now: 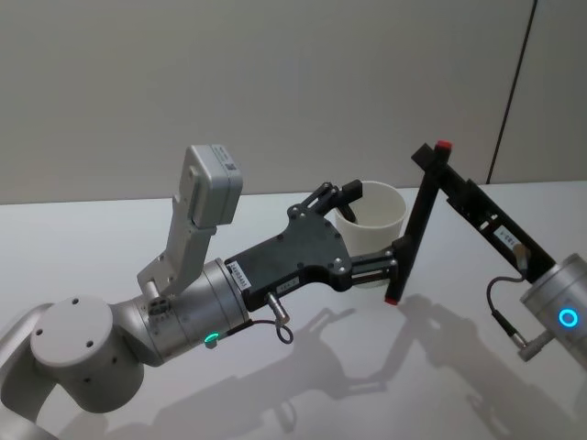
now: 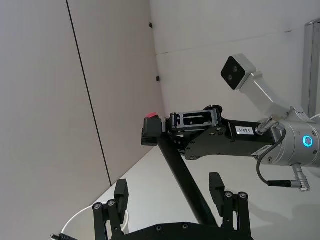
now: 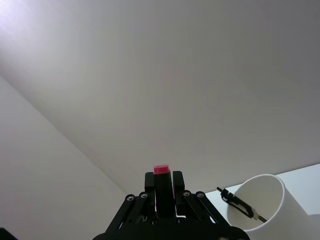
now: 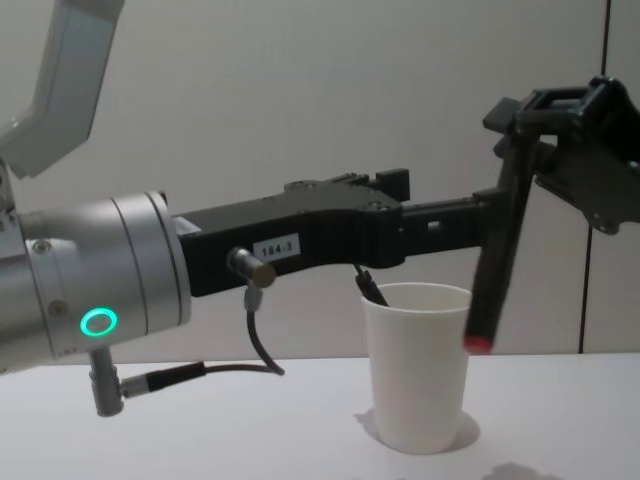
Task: Place the pen into the pen holder.
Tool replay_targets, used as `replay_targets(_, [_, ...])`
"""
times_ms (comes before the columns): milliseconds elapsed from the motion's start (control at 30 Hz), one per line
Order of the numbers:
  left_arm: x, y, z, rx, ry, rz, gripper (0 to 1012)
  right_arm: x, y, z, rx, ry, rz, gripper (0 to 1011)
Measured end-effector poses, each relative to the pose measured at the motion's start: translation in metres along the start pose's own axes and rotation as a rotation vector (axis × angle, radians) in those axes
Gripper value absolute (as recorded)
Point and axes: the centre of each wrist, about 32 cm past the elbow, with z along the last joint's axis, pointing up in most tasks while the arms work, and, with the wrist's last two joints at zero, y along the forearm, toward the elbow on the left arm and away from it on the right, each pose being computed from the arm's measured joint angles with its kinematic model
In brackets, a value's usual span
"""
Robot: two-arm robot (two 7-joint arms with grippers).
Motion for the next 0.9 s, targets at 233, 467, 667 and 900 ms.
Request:
replay_targets(233, [0.0, 0.0, 0.0, 0.0, 0.0, 0.0, 1001, -0.001, -0.001, -0.0002, 0.031, 0.031, -0.028, 208])
replay_targets(467, [0.0, 0.0, 0.0, 0.0, 0.0, 0.0, 1001, -0.0028, -0.0001, 0.001, 0.075, 0.056, -0.055, 208])
replay_targets(667, [0.0, 0.0, 0.0, 0.0, 0.0, 0.0, 1001, -0.0042, 0.0021, 0.0024, 0.104, 0.065, -0.067, 208])
replay_targets(900, [0.0, 0.0, 0.0, 0.0, 0.0, 0.0, 1001, -0.0063, 0.0058, 0.0042, 0.144, 0.066, -0.079, 208])
